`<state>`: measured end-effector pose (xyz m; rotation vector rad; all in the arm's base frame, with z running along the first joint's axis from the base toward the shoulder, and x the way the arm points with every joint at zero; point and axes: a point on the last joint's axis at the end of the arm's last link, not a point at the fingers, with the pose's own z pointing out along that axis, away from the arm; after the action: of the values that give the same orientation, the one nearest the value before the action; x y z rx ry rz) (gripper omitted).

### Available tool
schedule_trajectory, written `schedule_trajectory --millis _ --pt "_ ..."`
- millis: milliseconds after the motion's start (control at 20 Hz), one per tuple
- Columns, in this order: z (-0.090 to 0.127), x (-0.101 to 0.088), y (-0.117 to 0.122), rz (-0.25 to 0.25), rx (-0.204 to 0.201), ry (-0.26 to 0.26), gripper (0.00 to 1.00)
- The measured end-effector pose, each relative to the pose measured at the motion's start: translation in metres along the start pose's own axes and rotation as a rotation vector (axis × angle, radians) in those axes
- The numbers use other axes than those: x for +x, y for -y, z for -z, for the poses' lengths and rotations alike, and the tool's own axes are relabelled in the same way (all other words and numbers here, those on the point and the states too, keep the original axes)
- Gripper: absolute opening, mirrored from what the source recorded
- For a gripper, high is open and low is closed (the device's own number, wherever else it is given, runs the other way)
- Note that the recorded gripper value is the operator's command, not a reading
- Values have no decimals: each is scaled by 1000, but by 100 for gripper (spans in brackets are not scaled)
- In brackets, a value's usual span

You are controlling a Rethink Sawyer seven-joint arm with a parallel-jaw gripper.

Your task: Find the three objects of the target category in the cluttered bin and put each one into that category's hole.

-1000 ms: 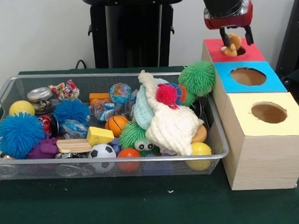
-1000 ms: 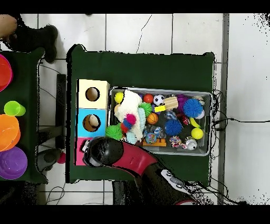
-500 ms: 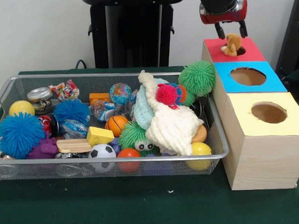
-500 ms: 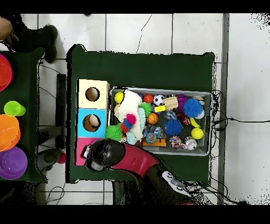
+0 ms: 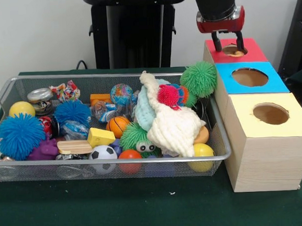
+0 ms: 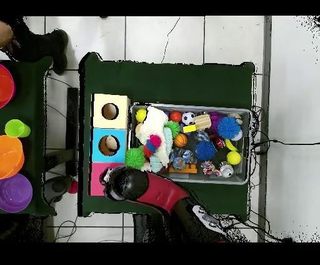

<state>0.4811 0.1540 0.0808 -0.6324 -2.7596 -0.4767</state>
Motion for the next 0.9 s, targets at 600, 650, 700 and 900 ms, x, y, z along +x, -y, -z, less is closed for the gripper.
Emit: schedule_trajectory --millis 600,650,700,900 --pt "1 -2 5 -105 -45 1 100" --pt "0 -2 5 -110 -45 1 100" --pt "0 -2 5 -111 -43 1 100" --pt "0 0 1 -87 -13 16 100"
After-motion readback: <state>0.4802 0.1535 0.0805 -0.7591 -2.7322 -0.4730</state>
